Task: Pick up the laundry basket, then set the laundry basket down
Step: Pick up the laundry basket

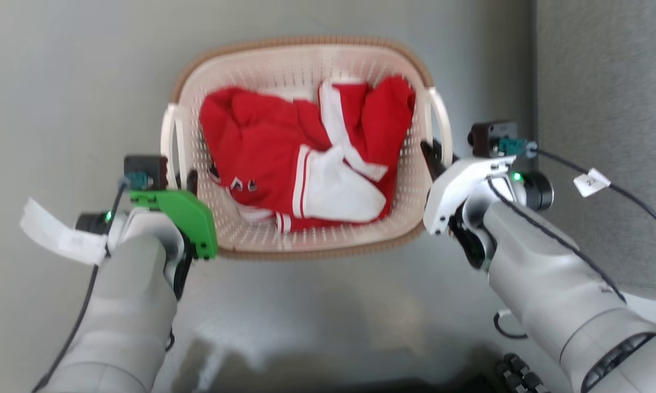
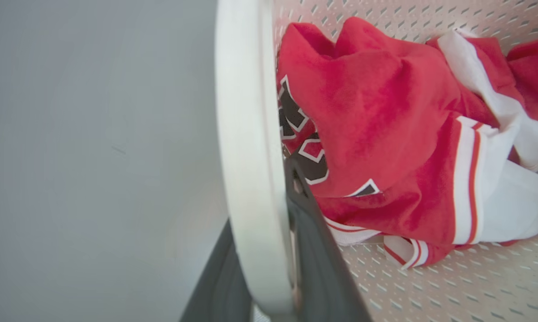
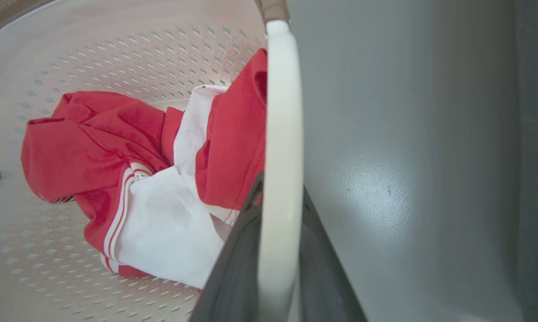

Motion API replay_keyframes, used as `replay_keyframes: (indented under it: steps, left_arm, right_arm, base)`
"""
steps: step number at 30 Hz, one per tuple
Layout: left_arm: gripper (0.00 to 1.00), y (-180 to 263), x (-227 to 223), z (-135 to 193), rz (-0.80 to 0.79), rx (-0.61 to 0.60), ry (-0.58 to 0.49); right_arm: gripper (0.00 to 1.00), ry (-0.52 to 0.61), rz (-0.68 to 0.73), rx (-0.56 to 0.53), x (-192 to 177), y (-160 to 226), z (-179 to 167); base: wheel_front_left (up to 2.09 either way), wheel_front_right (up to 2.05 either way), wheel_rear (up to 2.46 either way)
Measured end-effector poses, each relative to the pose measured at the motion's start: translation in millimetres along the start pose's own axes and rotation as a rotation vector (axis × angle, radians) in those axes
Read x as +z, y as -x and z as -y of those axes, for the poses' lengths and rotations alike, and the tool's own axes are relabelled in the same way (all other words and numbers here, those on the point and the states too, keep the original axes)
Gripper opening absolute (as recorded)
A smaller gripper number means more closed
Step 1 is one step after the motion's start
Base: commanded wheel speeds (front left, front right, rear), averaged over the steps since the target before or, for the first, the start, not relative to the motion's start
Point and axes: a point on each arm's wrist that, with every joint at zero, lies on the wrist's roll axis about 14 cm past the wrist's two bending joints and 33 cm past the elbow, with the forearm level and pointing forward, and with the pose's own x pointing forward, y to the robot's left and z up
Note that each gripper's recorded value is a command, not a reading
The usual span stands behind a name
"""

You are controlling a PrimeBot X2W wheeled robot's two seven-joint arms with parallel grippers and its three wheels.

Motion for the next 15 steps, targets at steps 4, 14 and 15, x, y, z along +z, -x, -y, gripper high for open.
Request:
replay_keyframes:
  steps: [4, 14, 15]
  left_arm:
    - [0.0, 18.2, -3.7, 5.4, -0.008, -0.004, 0.012]
    - [0.0, 52.1, -12.6, 17.6, -0.032, -0.014, -0.001]
    - [0.0, 55.2, -12.9, 18.8, -0.031, -0.014, 0.0]
  right_arm:
    - [0.0, -0.011, -0.022, 0.015, -4.2, 18.3, -8.1]
    - [0.0, -0.035, -0.044, 0.024, -14.1, 55.3, -21.4]
    - [0.0, -0.03, -0.045, 0.026, -14.7, 58.8, -22.7]
  base:
    - [0.0, 0.0, 0.0]
    - [0.0, 0.0, 0.0]
    - [0.0, 0.0, 0.0]
